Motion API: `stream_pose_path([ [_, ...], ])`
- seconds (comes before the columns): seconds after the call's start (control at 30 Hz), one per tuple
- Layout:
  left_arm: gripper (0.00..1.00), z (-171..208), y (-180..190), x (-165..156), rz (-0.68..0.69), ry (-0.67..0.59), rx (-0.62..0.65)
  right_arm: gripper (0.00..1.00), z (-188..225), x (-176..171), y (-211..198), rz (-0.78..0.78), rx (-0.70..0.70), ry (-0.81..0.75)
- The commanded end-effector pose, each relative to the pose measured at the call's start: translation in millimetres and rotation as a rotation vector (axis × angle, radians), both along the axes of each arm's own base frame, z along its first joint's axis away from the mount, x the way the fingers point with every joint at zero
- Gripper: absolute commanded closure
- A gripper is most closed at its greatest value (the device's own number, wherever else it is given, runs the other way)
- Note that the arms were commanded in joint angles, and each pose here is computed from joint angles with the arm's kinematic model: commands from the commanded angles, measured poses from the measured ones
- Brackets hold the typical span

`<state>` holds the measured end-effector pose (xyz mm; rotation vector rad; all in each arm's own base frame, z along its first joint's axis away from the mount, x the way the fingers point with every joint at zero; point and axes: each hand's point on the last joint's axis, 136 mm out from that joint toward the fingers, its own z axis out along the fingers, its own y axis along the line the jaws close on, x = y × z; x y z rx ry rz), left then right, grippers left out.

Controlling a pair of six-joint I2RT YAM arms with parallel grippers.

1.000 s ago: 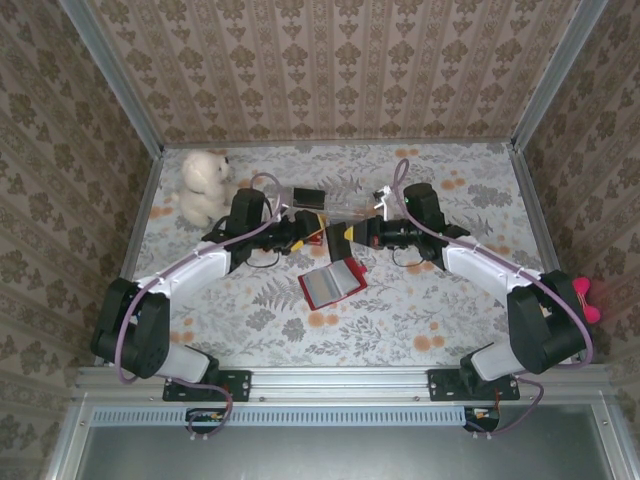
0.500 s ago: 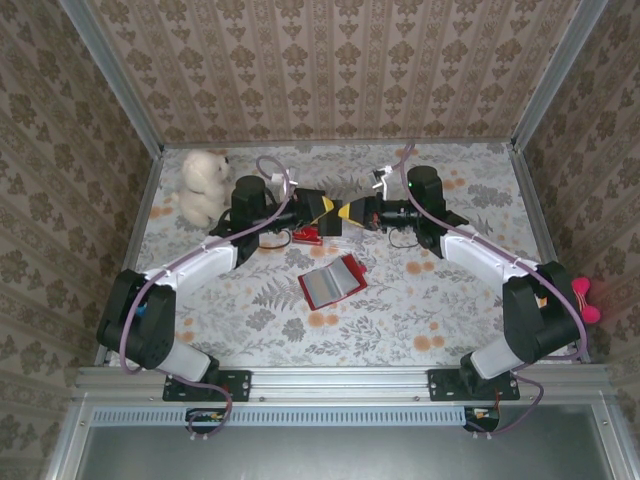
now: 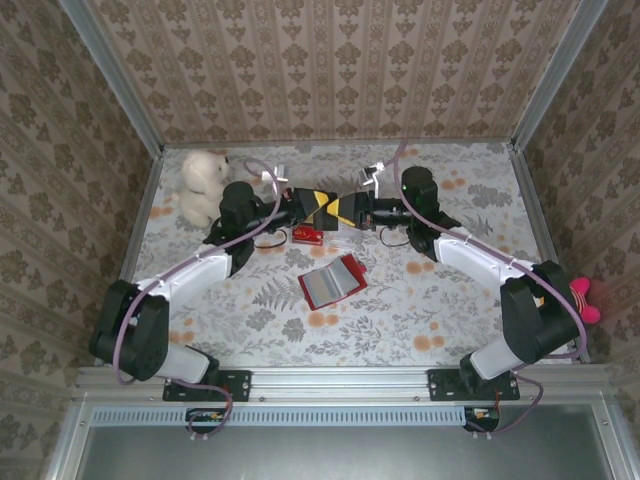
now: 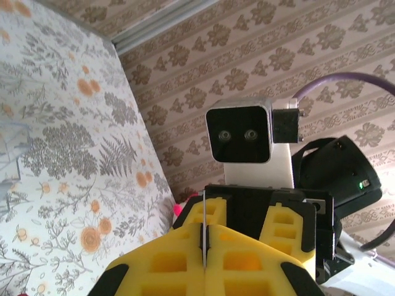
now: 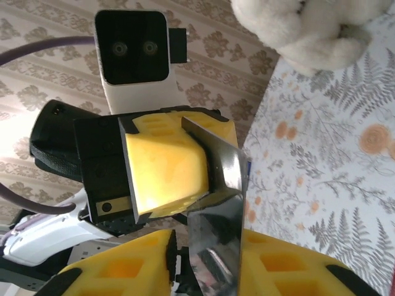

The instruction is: Take the credit cards out of the card holder

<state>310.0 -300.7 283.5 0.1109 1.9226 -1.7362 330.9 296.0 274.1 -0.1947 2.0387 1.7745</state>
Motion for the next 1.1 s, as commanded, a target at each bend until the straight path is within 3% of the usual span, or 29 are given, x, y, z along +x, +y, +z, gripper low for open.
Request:
stream_pose_path([
  [0.0, 1.0, 0, 10, 7, 0.078, 0.004, 0.003, 0.76, 22, -2, 4, -0.009, 0.082, -0.046],
  [0.17, 1.0, -3, 15, 14, 0.1, 0.022, 0.015, 0.89, 23, 2, 4, -0.037, 0.088, -0.056],
  [0.2, 0.96, -4, 18, 20, 0.13, 0.028, 0.022, 0.92, 24, 4, 5, -0.042, 0.083, -0.064],
  [0.3, 0.72, -15, 29, 28, 0.169, 0.07, 0.06, 1.0, 19, 13, 4, -0.065, 0.024, -0.094],
  [0.33, 0.63, -22, 38, 34, 0.199, 0.093, 0.083, 1.0, 14, 17, 3, -0.075, -0.009, -0.11],
  [0.67, 0.23, -88, 122, 50, 0.365, 0.288, 0.506, 1.0, -30, 56, 2, -0.035, -0.415, -0.326],
  [0.9, 0.0, -113, 162, 51, 0.416, 0.356, 0.624, 1.0, -43, 86, 9, 0.064, -0.582, -0.555],
  [1.07, 0.0, -122, 175, 49, 0.425, 0.36, 0.664, 1.0, -43, 101, 14, 0.114, -0.632, -0.751],
])
